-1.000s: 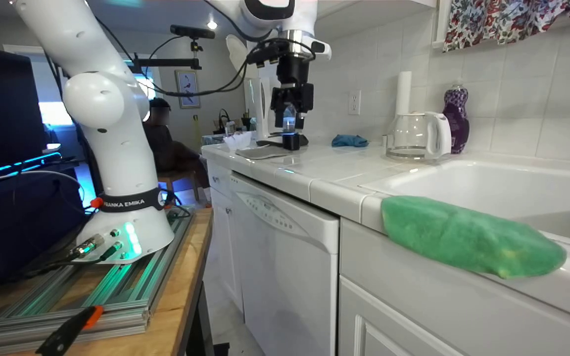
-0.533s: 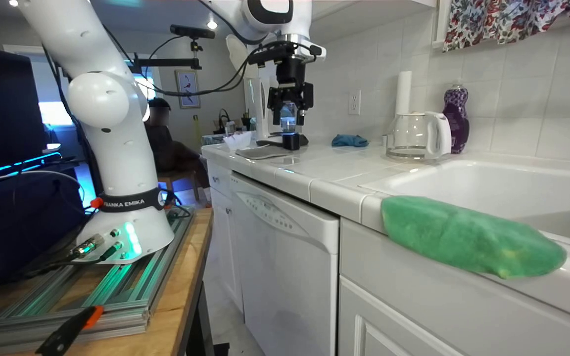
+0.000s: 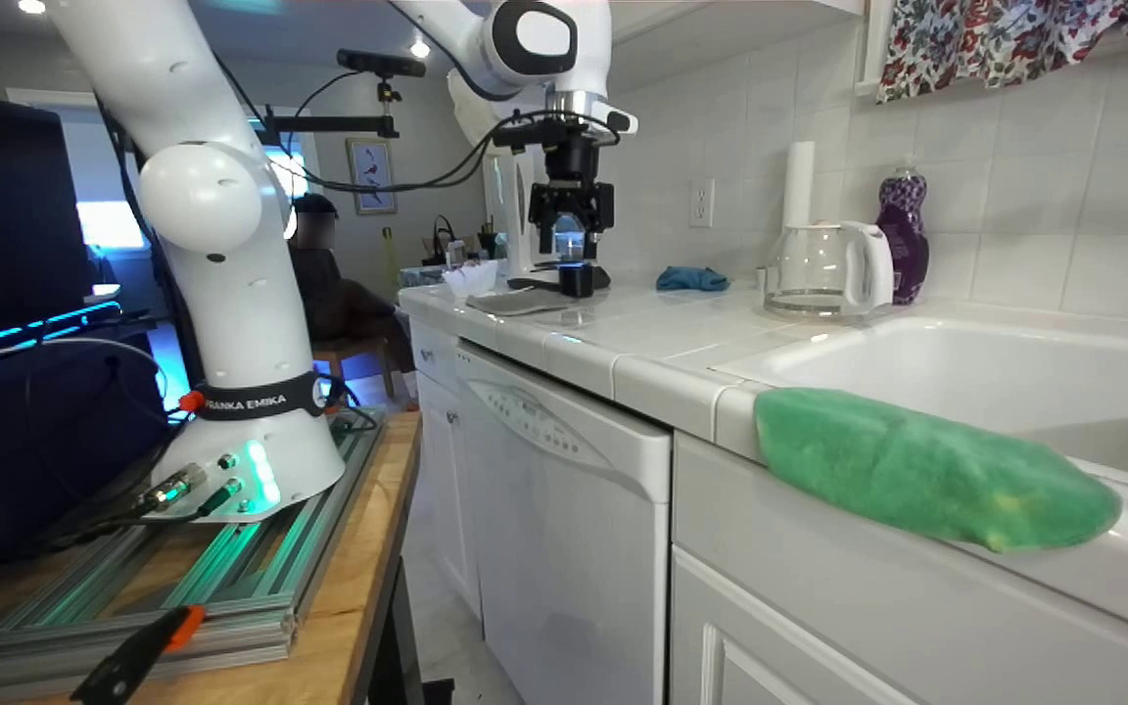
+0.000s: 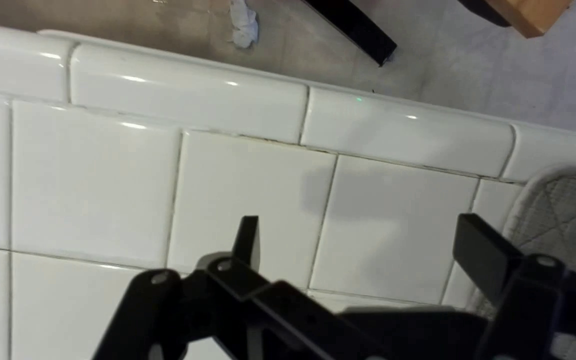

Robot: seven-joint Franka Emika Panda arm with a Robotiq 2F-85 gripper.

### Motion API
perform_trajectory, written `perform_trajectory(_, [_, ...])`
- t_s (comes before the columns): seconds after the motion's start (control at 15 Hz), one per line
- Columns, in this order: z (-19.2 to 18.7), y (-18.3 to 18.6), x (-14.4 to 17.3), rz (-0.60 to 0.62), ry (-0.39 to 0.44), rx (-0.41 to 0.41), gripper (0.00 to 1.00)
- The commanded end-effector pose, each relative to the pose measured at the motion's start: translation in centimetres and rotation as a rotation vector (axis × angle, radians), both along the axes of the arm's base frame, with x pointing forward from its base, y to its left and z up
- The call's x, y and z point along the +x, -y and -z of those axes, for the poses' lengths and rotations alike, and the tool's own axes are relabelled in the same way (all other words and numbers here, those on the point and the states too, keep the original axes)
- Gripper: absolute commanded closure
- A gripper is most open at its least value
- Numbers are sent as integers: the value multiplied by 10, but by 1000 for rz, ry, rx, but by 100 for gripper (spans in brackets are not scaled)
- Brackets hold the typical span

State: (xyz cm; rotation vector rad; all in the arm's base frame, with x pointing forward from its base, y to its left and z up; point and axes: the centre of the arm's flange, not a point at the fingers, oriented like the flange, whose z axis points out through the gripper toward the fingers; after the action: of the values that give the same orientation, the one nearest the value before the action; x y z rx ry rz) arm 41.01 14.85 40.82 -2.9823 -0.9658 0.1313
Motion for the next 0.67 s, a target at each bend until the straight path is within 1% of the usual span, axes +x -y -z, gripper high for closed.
perform_trajectory(0.0, [23, -28, 8, -50, -10, 44, 0])
perform_trajectory(0.27, [38, -15, 7, -203, -36, 74, 0])
perform_trajectory(0.4, [38, -11, 11, -275, -46, 101, 0])
perform_trajectory(0.53, [36, -16, 14, -361, -49, 128, 0])
perform_trajectory(0.6, [35, -17, 14, -407, -59, 126, 0])
